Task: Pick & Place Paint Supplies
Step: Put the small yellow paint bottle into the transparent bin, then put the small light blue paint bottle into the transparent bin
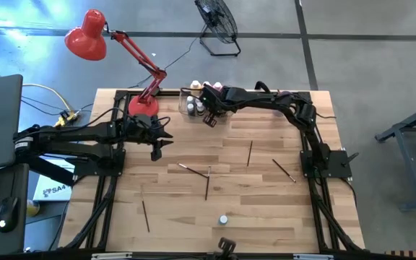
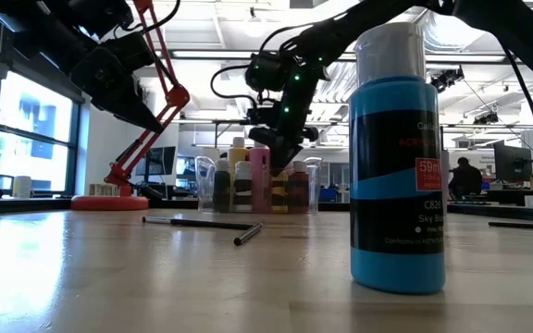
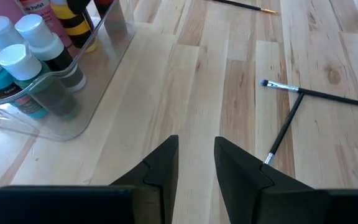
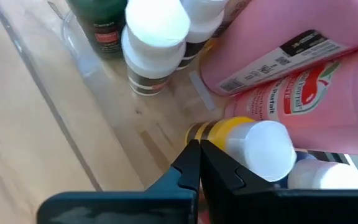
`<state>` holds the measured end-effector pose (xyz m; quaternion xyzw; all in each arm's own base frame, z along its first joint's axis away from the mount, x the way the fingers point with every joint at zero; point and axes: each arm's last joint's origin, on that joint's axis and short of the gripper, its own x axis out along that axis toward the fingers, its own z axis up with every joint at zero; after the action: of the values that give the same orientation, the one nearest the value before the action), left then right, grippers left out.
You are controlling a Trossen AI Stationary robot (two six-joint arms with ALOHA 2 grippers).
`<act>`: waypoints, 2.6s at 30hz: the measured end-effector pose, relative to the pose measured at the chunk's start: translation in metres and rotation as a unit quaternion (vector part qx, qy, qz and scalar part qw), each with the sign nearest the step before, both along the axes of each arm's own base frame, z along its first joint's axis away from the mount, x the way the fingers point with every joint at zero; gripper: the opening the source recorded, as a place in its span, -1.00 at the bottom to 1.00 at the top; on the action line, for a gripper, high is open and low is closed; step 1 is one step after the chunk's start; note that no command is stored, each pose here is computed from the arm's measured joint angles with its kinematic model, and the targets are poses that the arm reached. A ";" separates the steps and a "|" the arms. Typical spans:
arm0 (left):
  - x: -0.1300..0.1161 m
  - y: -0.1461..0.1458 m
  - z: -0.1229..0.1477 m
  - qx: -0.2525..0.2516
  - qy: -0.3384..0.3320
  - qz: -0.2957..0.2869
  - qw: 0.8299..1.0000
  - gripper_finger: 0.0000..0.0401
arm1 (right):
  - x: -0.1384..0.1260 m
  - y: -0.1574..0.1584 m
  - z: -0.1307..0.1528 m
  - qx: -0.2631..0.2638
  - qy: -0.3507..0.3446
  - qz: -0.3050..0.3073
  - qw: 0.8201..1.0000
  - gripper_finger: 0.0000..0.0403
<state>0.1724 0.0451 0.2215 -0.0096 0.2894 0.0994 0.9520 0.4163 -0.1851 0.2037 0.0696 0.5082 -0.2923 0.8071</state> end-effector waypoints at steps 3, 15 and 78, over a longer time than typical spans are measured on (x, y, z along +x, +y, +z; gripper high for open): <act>0.000 0.000 0.000 0.000 0.000 0.000 1.000 -0.49 | 0.001 0.003 0.000 0.017 -0.007 0.011 1.000 -0.99; 0.000 0.000 0.000 0.000 0.001 0.000 1.000 -0.49 | -0.021 0.034 0.067 -0.022 -0.020 0.041 0.999 -0.99; 0.006 -0.001 0.011 -0.001 -0.066 -0.046 0.997 -0.49 | -0.183 0.248 0.105 0.139 -0.496 0.482 0.709 -0.99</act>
<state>0.1788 0.0440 0.2321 -0.0042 0.2264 0.0546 0.9725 0.2331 0.0629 0.3084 0.0619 0.0344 0.2870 0.9553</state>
